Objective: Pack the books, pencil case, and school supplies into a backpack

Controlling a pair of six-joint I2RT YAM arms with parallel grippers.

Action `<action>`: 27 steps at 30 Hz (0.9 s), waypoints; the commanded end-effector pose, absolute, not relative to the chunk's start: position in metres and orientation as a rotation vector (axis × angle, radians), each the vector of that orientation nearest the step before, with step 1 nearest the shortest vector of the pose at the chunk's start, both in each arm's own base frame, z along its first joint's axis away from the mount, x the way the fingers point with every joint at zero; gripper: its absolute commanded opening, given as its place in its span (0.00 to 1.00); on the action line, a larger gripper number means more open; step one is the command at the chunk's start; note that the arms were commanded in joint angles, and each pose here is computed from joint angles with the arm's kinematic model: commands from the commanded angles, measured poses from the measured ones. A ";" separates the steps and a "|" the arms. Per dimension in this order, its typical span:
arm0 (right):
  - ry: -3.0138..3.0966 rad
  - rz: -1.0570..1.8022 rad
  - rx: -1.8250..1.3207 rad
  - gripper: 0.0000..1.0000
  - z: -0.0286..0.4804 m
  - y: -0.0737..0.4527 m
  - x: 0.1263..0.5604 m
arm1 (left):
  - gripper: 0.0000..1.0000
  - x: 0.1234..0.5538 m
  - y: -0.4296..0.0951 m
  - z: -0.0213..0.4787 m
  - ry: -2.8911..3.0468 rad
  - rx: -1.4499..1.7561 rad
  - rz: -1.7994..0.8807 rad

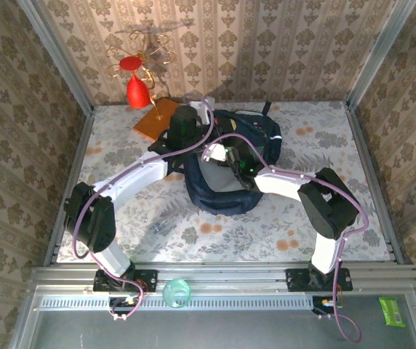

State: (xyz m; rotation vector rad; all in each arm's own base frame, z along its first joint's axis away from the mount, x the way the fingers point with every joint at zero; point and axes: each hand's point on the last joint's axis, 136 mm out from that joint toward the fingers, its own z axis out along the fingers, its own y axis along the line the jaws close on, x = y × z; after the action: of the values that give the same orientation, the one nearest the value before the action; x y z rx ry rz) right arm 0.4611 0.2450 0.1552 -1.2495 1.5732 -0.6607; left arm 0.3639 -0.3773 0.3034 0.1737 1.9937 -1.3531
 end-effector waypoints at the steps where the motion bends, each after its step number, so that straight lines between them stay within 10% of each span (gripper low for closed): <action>1: 1.583 -0.709 -1.182 0.88 0.164 0.226 0.459 | 0.00 0.338 -0.384 0.392 1.730 0.328 -1.467; 12: 1.647 -0.511 -1.130 0.87 0.161 0.222 0.414 | 0.00 0.349 -0.373 0.383 1.736 0.277 -1.418; 27: 1.995 0.465 -0.453 0.83 0.192 0.175 0.265 | 0.00 0.326 -0.365 0.300 1.832 0.182 -1.361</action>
State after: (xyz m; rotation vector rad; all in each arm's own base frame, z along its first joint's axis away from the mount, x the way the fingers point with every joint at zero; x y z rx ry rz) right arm 0.2833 0.1905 0.2150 -0.6882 1.7962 0.2388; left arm 0.3405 -0.3634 0.2705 0.1593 1.9737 -1.3348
